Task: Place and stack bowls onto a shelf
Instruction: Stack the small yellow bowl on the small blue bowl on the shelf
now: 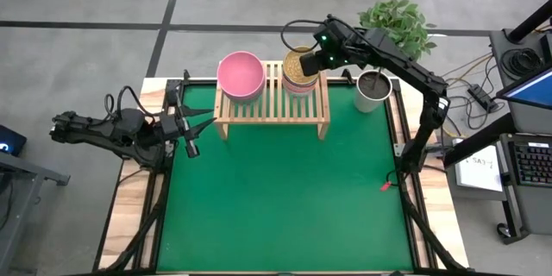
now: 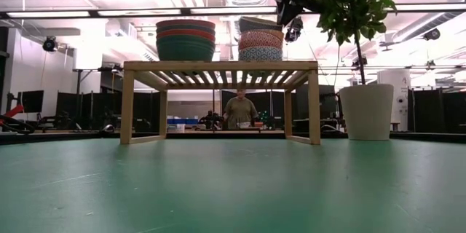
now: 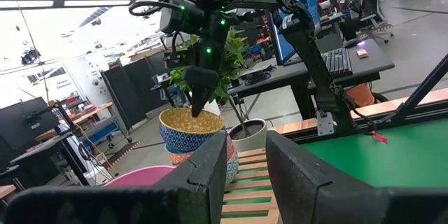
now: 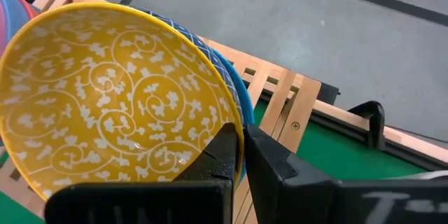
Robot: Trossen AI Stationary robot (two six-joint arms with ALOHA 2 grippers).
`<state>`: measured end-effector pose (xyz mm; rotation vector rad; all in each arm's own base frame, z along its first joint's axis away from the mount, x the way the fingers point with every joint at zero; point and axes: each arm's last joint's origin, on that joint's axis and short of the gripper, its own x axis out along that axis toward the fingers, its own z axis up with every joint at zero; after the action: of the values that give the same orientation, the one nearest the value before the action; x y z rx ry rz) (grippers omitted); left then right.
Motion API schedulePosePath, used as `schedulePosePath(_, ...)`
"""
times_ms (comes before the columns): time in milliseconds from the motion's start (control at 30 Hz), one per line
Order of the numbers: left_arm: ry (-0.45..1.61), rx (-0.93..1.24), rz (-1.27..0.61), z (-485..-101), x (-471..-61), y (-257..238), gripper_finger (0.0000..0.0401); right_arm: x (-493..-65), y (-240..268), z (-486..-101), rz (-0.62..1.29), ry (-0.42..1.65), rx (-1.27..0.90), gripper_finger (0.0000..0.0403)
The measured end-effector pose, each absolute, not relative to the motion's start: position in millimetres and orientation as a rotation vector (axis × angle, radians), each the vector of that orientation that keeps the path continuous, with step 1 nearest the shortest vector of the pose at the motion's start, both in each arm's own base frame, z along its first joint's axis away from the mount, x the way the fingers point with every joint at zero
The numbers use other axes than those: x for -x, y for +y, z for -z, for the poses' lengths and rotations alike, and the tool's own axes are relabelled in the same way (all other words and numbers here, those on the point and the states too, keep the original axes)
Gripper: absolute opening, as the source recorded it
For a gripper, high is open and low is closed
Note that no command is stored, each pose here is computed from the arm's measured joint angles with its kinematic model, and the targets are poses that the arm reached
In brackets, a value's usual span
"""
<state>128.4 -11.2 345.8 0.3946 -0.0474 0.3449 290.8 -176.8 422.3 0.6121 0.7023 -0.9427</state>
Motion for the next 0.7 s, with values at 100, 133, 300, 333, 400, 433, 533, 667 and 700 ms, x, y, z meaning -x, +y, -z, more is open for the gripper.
schedulePosePath(100,-0.047,-0.395,-0.345,-345.6,-128.4,-11.2,0.0084,-290.8,-176.8,-422.3,0.940,0.705,-0.606,0.0013)
schedulePosePath(133,-0.047,-0.395,-0.345,-345.6,-128.5,-11.2,0.0084,-290.8,-176.9,-422.4,0.938,0.706,-0.603,0.0013)
schedulePosePath(300,-0.047,-0.395,-0.345,-345.7,-128.4,-11.2,0.0084,-290.8,-176.7,-422.4,0.933,0.711,-0.593,0.0013)
schedulePosePath(333,-0.047,-0.395,-0.345,-345.7,-128.4,-11.2,0.0084,-290.8,-176.7,-422.4,0.932,0.713,-0.589,0.0013)
schedulePosePath(400,-0.047,-0.395,-0.345,-345.7,-128.4,-11.2,0.0084,-290.8,-176.7,-422.4,0.932,0.714,-0.588,0.0014)
schedulePosePath(433,-0.047,-0.395,-0.345,-345.8,-128.4,-11.2,0.0084,-290.9,-176.8,-422.4,0.931,0.713,-0.588,0.0017)
schedulePosePath(533,-0.046,-0.395,-0.345,-345.6,-128.4,-11.2,0.0084,-291.0,-176.3,-422.5,0.915,0.715,-0.598,0.0029)
schedulePosePath(667,-0.046,-0.396,-0.345,-345.5,-128.5,-11.2,0.0084,-290.9,-175.9,-422.3,0.924,0.719,-0.588,0.0016)
schedulePosePath(700,-0.046,-0.395,-0.345,-345.7,-128.4,-11.2,0.0084,-290.9,-175.9,-422.3,0.929,0.719,-0.584,0.0014)
